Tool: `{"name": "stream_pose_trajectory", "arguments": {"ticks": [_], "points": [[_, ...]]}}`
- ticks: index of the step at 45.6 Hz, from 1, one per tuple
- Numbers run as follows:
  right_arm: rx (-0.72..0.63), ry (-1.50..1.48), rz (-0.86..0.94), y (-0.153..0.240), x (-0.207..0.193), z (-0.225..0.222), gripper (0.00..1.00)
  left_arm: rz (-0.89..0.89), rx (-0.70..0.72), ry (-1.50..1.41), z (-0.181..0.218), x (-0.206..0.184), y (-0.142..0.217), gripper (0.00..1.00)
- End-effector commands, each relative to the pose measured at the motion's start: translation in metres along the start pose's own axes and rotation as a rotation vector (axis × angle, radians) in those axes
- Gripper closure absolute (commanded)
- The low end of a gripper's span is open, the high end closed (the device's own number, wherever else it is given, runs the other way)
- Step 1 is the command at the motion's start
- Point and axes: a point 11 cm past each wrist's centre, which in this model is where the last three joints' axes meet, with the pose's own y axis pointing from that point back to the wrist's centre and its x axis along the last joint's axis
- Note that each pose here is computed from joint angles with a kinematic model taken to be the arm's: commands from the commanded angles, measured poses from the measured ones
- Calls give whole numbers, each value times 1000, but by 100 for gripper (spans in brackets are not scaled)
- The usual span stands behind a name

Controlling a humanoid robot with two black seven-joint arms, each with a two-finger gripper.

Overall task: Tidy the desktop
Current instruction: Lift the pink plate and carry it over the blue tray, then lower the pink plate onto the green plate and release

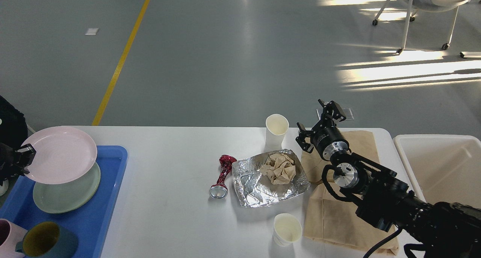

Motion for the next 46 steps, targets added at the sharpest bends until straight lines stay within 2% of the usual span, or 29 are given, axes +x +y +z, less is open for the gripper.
{"name": "stream_pose_trajectory", "arguments": {"ticks": [1, 9, 19, 46], "points": [[1, 1, 0, 0, 0, -1, 0, -9, 23, 3, -10, -7, -8, 100], [0, 0, 1, 0, 1, 0, 0, -15, 63, 11, -28, -19, -21, 100], [0, 0, 0, 0, 0, 0, 0, -15, 73, 10, -32, -23, -25, 100], [0, 0, 1, 0, 1, 0, 0, -59, 38, 0, -14, -44, -38, 100]]}}
